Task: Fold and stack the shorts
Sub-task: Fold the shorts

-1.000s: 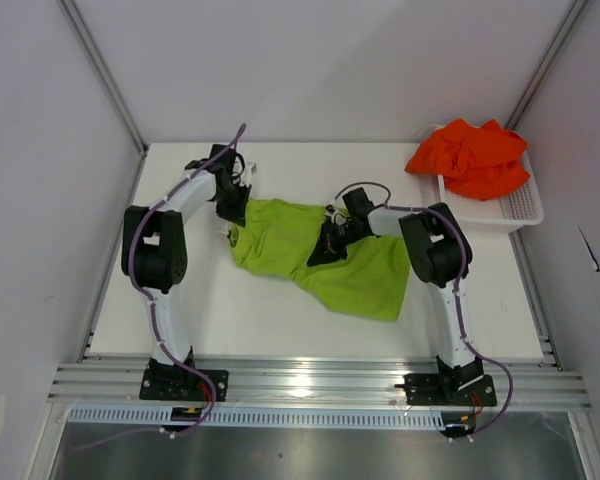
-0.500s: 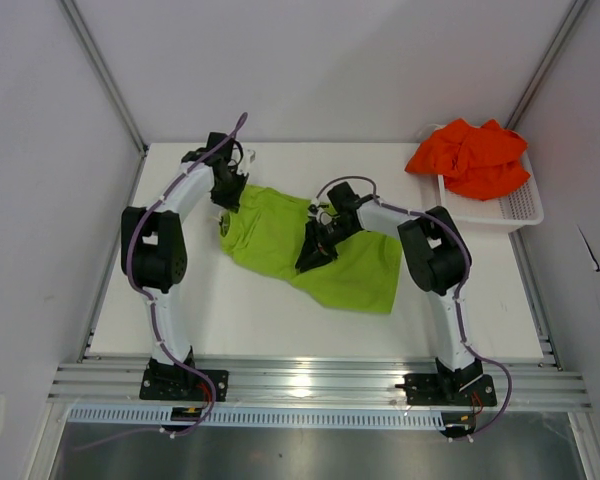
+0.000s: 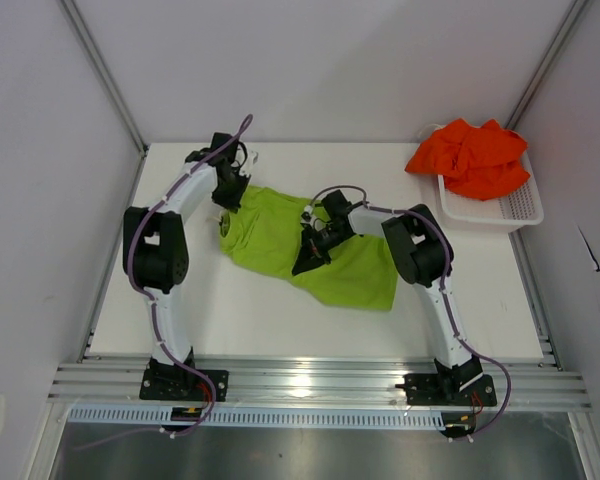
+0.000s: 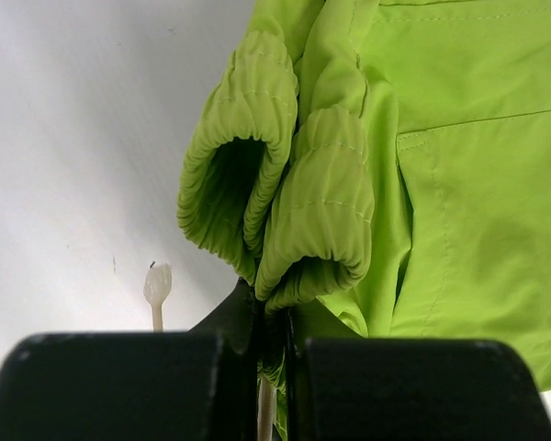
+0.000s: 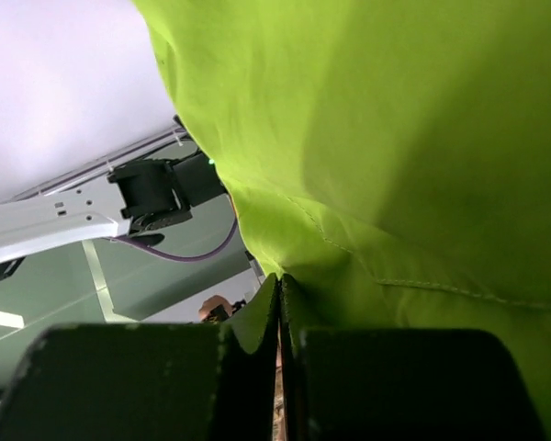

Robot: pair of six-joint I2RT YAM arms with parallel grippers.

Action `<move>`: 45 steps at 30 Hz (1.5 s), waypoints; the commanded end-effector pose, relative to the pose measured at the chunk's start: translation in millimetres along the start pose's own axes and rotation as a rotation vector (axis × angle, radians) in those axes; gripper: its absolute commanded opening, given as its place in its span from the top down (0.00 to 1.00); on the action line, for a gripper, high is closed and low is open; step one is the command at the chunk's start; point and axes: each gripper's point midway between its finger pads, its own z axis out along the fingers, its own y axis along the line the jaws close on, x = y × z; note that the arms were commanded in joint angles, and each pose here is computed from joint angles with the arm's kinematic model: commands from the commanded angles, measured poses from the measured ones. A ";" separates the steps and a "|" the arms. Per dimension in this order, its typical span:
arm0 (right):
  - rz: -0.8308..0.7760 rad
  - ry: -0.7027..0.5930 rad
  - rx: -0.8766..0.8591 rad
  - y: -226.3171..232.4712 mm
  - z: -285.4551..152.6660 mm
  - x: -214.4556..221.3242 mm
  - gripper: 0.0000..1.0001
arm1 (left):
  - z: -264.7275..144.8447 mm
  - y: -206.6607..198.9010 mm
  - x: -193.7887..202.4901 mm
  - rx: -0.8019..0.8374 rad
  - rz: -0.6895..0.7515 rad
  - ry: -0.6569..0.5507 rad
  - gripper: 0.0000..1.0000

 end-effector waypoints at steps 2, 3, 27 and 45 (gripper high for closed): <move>0.212 0.045 0.028 -41.1 10.8 19.7 1.00 | -50.4 9.7 -33.4 -0.106 0.024 -0.096 1.00; 0.218 0.043 0.031 -41.7 13.2 22.2 1.00 | -53.4 8.9 -33.9 -0.112 0.026 -0.094 1.00; 0.438 -0.232 -0.174 22.2 49.4 -15.3 1.00 | -161.8 -69.3 -52.3 -0.196 -0.016 -0.111 0.95; 0.234 -0.312 0.173 -11.1 43.6 -34.1 1.00 | -189.8 -140.6 -66.6 -0.006 -0.011 -0.200 0.93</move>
